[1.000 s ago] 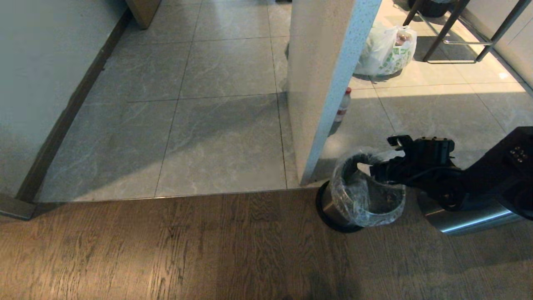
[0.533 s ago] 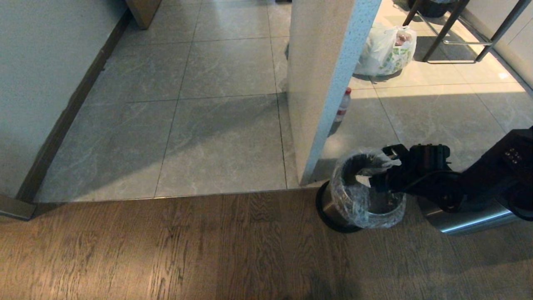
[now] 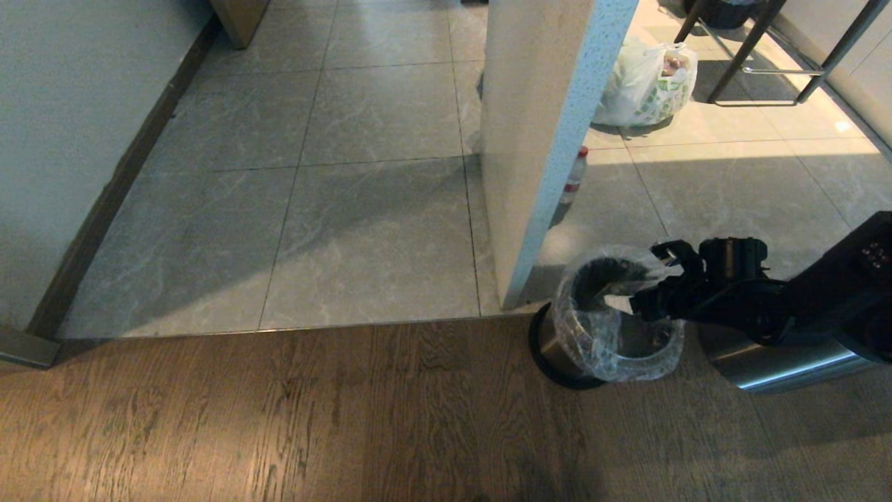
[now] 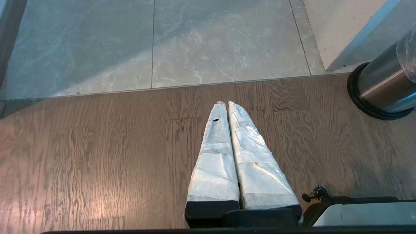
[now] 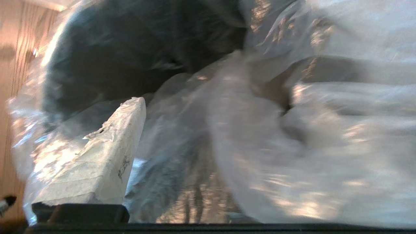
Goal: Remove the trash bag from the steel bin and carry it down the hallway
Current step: Pick up the trash bag
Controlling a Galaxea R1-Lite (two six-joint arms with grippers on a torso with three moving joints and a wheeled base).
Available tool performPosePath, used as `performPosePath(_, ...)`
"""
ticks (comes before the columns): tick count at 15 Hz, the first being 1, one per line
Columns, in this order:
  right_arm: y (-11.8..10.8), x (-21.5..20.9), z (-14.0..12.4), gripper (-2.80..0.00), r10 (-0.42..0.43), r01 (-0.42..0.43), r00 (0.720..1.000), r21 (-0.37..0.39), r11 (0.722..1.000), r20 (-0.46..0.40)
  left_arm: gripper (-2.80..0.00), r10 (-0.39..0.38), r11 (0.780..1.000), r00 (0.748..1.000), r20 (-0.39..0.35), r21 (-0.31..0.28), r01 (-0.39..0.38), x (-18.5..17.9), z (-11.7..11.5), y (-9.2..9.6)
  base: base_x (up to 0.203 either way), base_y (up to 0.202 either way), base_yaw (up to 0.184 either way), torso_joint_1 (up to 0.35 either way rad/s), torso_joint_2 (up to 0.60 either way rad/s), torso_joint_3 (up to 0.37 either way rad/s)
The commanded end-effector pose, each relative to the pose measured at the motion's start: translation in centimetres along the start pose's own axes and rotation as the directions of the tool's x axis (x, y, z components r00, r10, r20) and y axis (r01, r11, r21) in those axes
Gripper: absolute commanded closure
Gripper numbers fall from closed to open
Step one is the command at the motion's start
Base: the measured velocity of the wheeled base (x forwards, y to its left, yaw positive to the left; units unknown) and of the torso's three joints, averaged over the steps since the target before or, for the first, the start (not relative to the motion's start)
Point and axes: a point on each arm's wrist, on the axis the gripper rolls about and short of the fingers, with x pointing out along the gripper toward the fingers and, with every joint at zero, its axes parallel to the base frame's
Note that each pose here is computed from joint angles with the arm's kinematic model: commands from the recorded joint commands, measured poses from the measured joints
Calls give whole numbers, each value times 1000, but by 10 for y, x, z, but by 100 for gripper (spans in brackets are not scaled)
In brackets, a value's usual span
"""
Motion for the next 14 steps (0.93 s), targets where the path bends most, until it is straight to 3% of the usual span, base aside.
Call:
performPosePath(1, -7, -4, 2, -280, -17, 17, 1000, 10, 1000, 11, 0, 0, 1000, 1000, 0, 0, 0, 0, 0, 0, 0, 0, 0, 0, 0, 0)
performPosePath(4, -17, -8, 1, -280, -31, 30, 999, 49, 998, 9, 0, 0, 1000, 1000, 0, 0, 0, 0, 0, 0, 0, 0, 0, 0, 0, 0)
performPosePath(7, -19, -19, 7, -280, -22, 24, 1000, 149, 989, -13, 0, 0, 1000, 1000, 0, 0, 0, 0, 0, 0, 0, 0, 0, 0, 0, 0)
performPosePath(14, -6, -31, 17, -280, 92, -90, 996, 147, 985, -11, 0, 0, 1000, 1000, 0, 0, 0, 0, 0, 0, 0, 0, 0, 0, 0, 0)
